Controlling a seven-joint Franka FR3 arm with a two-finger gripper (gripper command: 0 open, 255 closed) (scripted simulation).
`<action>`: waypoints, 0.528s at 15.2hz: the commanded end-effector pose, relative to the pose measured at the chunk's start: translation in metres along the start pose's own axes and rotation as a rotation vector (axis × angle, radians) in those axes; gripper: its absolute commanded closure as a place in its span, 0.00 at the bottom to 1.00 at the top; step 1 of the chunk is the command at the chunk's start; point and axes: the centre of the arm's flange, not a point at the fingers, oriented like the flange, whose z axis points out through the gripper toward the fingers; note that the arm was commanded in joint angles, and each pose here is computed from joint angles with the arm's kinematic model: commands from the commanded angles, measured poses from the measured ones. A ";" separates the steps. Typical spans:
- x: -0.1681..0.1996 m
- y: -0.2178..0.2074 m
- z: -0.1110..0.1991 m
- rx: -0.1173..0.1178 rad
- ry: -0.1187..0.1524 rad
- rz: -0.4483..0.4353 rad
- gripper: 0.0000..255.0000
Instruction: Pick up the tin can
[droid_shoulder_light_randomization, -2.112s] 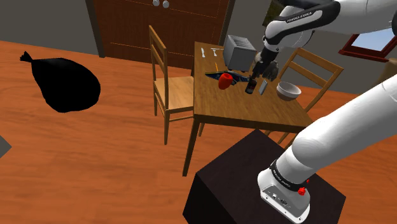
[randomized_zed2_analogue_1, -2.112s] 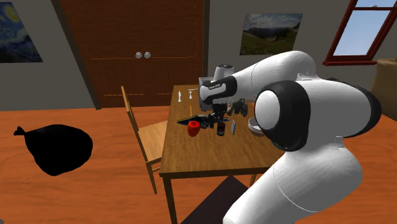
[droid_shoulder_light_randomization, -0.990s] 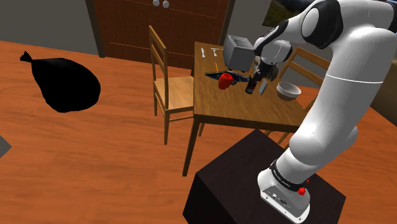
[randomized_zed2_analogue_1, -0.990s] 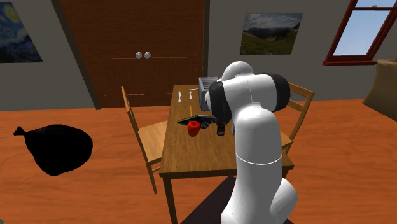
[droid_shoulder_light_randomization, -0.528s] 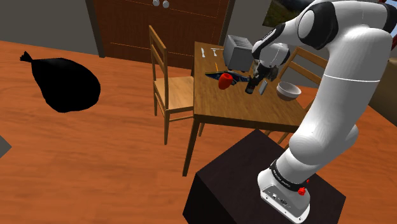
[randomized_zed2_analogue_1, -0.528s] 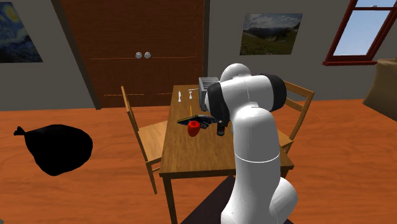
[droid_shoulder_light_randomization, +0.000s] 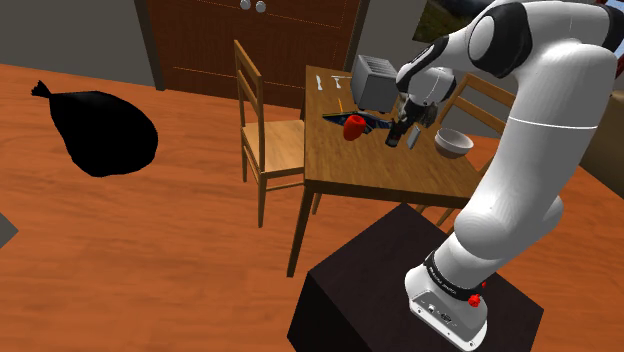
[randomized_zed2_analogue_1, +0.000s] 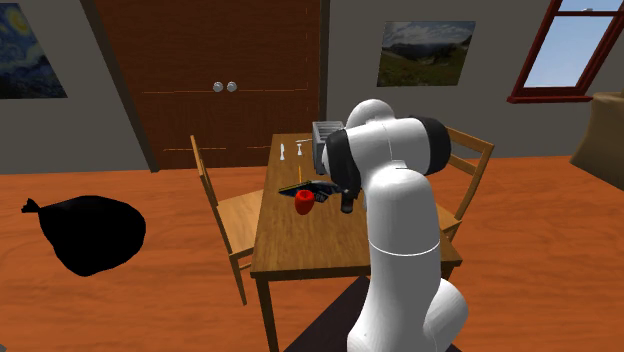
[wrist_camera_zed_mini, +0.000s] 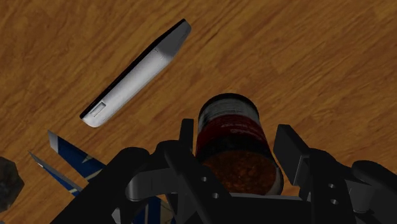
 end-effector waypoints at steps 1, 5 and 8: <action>0.001 0.001 -0.007 0.000 0.000 0.000 1.00; 0.002 0.002 -0.028 0.000 0.000 0.000 1.00; 0.004 0.003 -0.044 0.000 0.000 0.000 1.00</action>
